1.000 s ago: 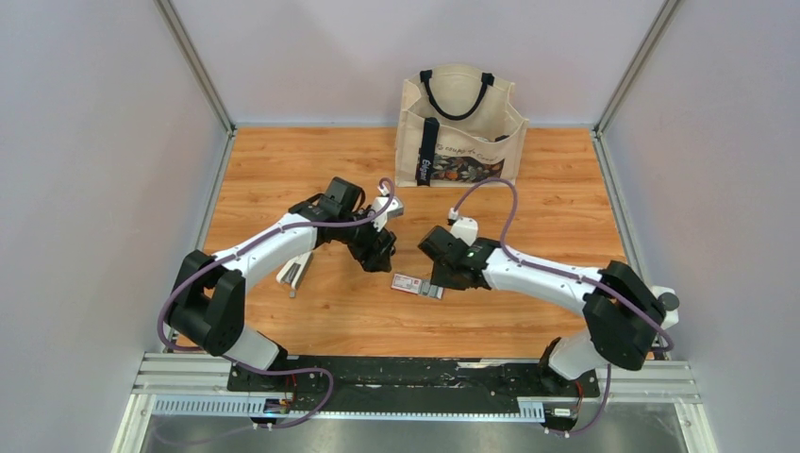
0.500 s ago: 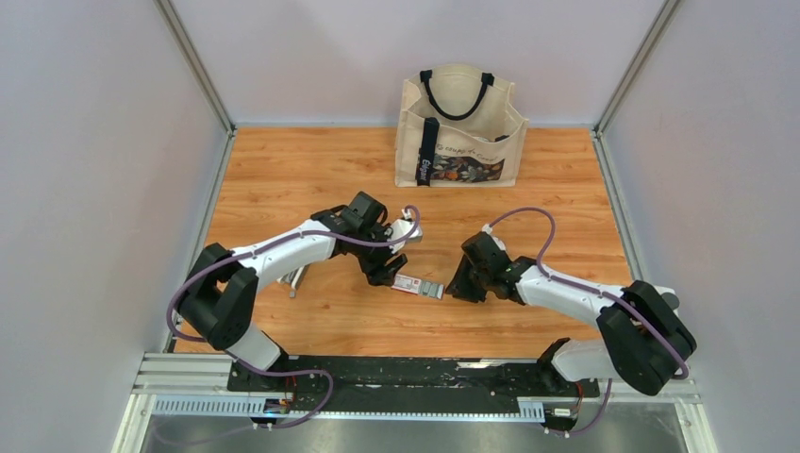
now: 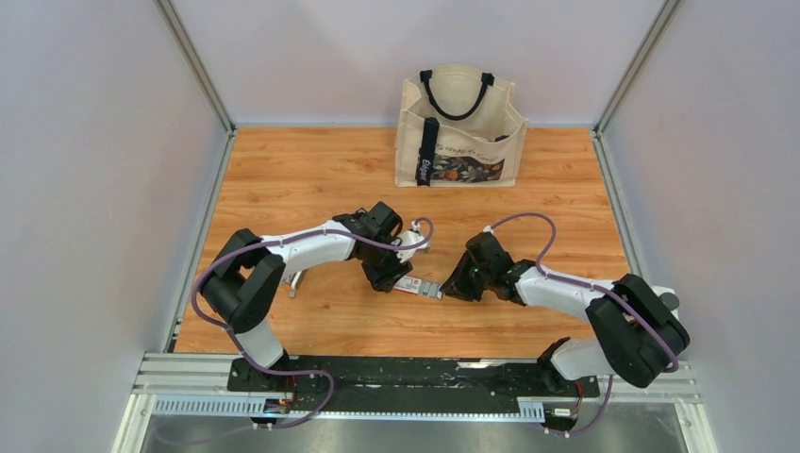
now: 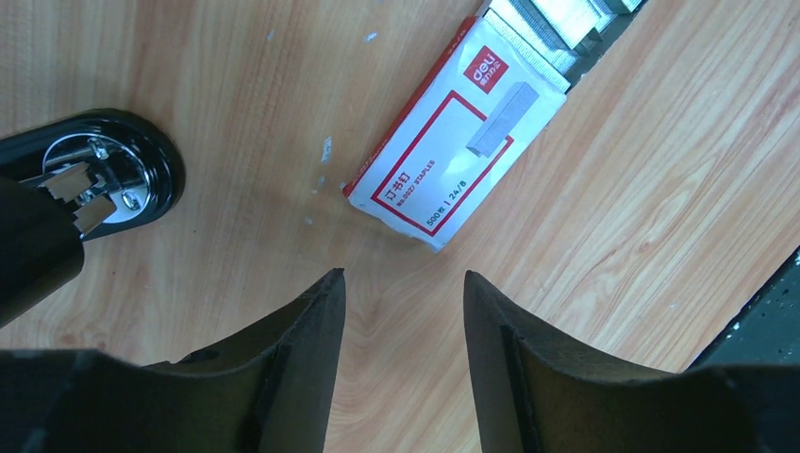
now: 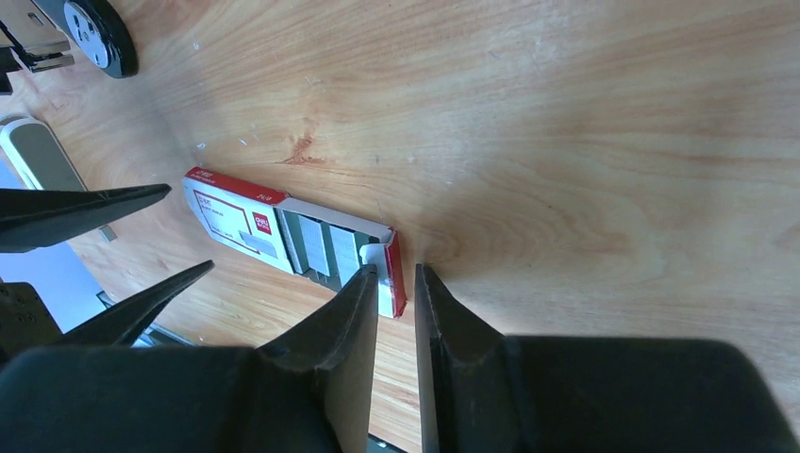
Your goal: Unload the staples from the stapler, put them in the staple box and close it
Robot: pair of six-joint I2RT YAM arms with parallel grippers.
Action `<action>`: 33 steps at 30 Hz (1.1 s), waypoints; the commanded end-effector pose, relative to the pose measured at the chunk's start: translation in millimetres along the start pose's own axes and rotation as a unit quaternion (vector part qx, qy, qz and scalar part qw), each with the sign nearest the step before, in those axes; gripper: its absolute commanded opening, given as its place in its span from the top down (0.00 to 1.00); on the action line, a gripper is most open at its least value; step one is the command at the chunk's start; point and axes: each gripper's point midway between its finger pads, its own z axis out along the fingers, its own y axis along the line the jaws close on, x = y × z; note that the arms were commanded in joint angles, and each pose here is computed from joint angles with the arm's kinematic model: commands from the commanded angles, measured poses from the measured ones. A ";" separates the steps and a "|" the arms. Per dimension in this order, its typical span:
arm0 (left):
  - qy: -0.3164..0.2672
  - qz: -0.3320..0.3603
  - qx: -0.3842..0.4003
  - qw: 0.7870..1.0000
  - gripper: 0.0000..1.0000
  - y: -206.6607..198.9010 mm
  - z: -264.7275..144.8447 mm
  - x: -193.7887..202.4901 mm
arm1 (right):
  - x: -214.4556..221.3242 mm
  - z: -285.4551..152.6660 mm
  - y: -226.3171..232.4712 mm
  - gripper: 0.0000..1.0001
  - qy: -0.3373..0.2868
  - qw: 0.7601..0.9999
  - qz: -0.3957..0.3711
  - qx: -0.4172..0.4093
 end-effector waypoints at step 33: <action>0.010 0.032 0.017 0.999 0.57 -10.5 10.4 -18.9 | -5.5 6.5 14.8 0.87 0.005 0.999 0.001 -0.037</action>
